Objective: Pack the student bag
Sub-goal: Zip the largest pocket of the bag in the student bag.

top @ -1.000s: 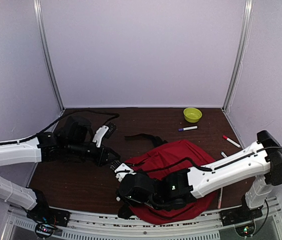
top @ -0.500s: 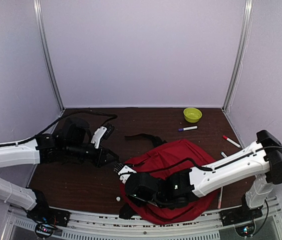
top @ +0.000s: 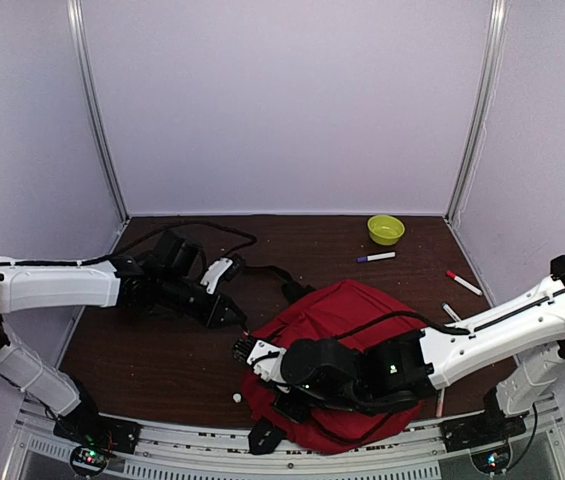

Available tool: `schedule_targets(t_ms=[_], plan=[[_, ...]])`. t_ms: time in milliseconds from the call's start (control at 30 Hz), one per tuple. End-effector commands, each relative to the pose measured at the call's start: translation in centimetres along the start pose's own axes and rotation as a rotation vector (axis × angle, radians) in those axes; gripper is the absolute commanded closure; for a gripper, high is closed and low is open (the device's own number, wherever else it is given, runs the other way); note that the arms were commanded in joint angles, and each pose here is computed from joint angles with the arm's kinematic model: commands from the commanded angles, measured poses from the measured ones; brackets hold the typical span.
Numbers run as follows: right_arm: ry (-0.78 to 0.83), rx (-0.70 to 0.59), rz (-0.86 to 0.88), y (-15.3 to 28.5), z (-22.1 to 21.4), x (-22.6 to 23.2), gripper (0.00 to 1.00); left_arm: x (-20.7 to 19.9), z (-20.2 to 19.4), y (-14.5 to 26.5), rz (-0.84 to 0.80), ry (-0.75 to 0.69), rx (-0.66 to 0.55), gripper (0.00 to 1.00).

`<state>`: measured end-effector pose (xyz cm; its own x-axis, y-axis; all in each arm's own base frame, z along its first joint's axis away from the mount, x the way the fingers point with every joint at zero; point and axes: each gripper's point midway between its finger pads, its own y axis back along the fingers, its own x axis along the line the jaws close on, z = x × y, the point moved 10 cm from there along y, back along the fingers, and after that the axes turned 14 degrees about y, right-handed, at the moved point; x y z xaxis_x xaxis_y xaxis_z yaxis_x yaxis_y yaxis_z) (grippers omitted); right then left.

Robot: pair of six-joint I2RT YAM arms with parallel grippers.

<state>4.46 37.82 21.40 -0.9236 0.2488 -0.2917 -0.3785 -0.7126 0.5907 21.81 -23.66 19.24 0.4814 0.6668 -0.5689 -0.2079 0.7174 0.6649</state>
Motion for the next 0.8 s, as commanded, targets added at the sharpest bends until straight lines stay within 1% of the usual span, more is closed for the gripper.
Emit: schedule_targets(t_ms=[0,167,367,433,567,767], plan=[[0.021,-0.163,0.168,3.1,2.7,2.3,1.00,2.7,5.1,0.8,0.136,-0.036,-0.187,1.00],[0.033,-0.173,0.172,3.8,3.2,2.7,1.00,4.8,6.6,0.6,0.203,0.002,-0.170,1.00],[0.024,-0.194,0.156,5.2,3.1,2.5,1.00,6.3,6.0,1.6,0.236,0.041,-0.200,1.00],[0.028,-0.204,0.158,5.6,3.2,2.5,1.00,6.8,6.2,1.7,0.269,0.045,-0.197,1.00],[0.055,-0.215,0.154,6.0,3.5,2.7,1.00,7.9,6.9,2.1,0.276,0.067,-0.212,1.00],[0.061,-0.210,0.098,5.3,3.6,2.6,1.00,7.6,8.0,2.8,0.279,0.052,-0.230,1.00]])
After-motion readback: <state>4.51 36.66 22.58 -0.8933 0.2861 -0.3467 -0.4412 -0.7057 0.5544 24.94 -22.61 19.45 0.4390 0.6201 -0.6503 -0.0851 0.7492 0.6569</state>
